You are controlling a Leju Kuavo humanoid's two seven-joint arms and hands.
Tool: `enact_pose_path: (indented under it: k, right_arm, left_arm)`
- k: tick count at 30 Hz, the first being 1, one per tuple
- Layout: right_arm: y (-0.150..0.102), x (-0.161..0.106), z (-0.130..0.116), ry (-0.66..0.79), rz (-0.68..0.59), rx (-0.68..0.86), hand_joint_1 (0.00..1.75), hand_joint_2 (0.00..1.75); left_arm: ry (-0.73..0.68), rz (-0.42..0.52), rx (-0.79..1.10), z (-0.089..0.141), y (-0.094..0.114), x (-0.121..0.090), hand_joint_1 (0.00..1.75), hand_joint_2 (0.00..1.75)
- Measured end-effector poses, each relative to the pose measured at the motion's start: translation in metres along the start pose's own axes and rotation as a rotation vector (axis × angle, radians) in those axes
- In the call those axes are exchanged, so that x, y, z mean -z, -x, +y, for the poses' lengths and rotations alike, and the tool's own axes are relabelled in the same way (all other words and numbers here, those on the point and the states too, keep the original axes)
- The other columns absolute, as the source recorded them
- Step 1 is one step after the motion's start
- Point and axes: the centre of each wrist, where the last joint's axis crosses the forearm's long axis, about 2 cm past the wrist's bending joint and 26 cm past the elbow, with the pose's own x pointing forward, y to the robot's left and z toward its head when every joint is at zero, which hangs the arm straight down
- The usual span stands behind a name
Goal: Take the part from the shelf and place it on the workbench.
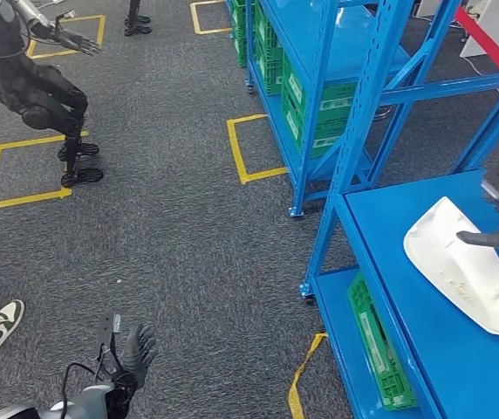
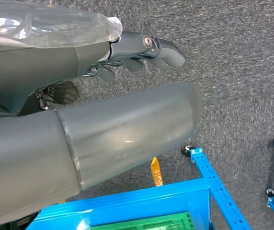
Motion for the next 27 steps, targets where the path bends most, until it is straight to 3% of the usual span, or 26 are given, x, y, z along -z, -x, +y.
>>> enact_pose_path:
  k: [27]
  right_arm:
    - [0.023, 0.003, 0.025, -0.047, 0.101, -0.007, 0.0, 1.75]
  left_arm:
    - [0.004, 0.006, 0.003, -0.002, 0.0, 0.001, 0.0, 0.0]
